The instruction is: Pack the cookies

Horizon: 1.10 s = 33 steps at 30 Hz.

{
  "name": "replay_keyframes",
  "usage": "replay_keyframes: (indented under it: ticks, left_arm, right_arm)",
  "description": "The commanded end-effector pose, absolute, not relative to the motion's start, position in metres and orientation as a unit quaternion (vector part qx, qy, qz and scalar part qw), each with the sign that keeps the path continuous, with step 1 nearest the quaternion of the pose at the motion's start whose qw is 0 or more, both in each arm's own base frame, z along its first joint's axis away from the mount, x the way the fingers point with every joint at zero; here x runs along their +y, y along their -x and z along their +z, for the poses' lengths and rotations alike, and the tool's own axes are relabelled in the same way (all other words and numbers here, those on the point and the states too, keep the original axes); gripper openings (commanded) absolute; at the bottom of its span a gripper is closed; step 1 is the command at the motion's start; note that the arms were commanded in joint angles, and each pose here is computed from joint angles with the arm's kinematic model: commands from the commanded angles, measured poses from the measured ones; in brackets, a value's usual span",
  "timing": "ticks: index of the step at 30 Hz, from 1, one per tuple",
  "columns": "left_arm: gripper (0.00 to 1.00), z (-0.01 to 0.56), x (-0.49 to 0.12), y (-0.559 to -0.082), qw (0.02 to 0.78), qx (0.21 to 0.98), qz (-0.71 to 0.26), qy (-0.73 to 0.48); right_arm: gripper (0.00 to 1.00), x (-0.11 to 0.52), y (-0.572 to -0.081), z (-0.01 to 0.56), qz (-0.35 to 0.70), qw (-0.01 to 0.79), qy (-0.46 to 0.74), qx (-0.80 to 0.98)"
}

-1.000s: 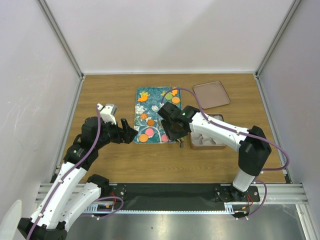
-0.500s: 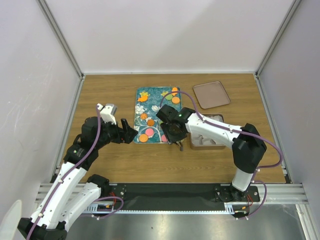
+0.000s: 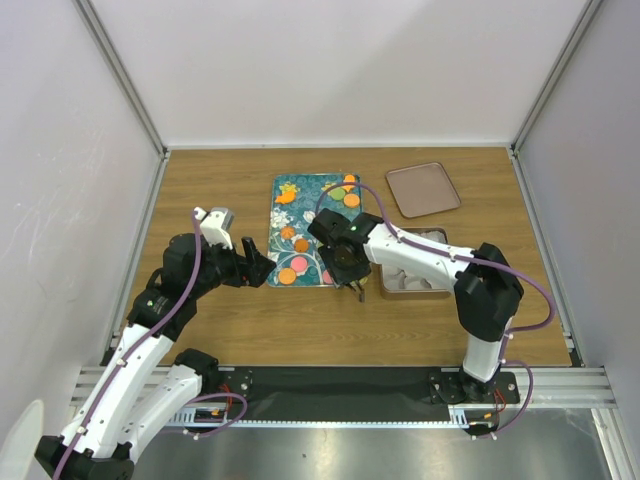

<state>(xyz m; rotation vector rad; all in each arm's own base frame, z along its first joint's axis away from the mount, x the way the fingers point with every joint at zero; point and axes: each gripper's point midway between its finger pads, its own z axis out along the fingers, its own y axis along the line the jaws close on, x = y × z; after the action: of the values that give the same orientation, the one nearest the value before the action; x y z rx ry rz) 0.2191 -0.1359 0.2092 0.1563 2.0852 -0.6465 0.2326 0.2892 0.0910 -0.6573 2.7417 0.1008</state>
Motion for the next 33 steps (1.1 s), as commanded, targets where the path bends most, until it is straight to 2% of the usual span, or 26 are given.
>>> replay_keyframes:
  ticks: [1, 23, 33]
  left_arm:
    - [0.86, 0.215, -0.138, -0.22, 0.473, 0.837, -0.265, -0.071]
    - [0.86, 0.218, -0.139, -0.218, 0.476, 0.834, -0.269, -0.075]
    - [0.86, 0.218, -0.14, -0.218, 0.476, 0.834, -0.27, -0.076]
  right_arm:
    - [0.47, 0.297, -0.24, 0.106, 0.035, 0.178, 0.242, 0.953]
    - [0.47, 0.298, -0.242, 0.109, 0.019, 0.159, 0.259, 0.953]
    - [0.42, 0.297, -0.243, 0.12, 0.04, 0.162, 0.251, 0.954]
